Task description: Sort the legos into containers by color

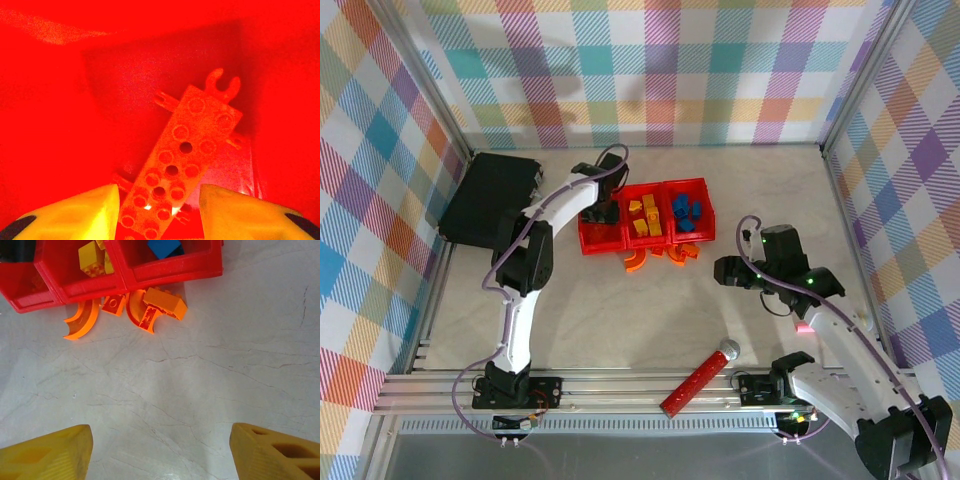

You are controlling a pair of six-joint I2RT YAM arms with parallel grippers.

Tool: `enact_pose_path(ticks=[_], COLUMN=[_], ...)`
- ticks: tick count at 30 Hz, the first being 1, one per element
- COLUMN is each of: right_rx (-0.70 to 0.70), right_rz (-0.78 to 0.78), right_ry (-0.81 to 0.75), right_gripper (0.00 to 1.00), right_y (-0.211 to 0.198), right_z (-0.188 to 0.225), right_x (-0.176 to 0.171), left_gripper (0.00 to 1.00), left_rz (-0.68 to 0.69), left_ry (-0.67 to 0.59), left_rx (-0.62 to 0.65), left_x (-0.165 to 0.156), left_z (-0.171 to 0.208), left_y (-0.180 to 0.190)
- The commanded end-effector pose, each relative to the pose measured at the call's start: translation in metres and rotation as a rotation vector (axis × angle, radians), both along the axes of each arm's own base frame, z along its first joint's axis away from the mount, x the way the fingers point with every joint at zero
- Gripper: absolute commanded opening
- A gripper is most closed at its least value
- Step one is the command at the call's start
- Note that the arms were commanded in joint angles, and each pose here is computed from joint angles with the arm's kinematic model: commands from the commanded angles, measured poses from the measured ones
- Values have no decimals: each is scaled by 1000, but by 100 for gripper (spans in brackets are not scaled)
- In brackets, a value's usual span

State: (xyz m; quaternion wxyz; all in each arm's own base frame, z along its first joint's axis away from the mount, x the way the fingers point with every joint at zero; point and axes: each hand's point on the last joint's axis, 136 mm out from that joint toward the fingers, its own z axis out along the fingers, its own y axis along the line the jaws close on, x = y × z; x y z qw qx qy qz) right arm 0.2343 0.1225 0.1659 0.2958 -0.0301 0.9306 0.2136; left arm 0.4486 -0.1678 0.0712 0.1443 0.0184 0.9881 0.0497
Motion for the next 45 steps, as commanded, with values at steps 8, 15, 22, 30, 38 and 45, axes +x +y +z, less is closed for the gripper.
enact_pose_path(ticks=[8, 15, 22, 30, 38, 45], right_rx=[4, 15, 32, 23, 9, 14], right_rz=[-23, -33, -25, -34, -39, -34], right_ry=[-34, -41, -27, -26, -28, -23], right_gripper=[74, 73, 73, 73, 73, 73], right_y=[-5, -3, 2, -2, -5, -3], right_z=[14, 16, 15, 16, 17, 16], right_x=[1, 6, 10, 5, 1, 2], left_gripper=[71, 75, 77, 67, 60, 54], left_rz=[-133, -380, -673, -792, -792, -756], left_ry=[-337, -320, -193, -77, -15, 3], left_rx=[-91, -164, -27, 57, 153, 201], left_x=[-27, -88, -132, -133, -120, -113], left_z=[126, 121, 69, 18, -16, -33], left_y=[-20, -54, -93, -126, -126, -122])
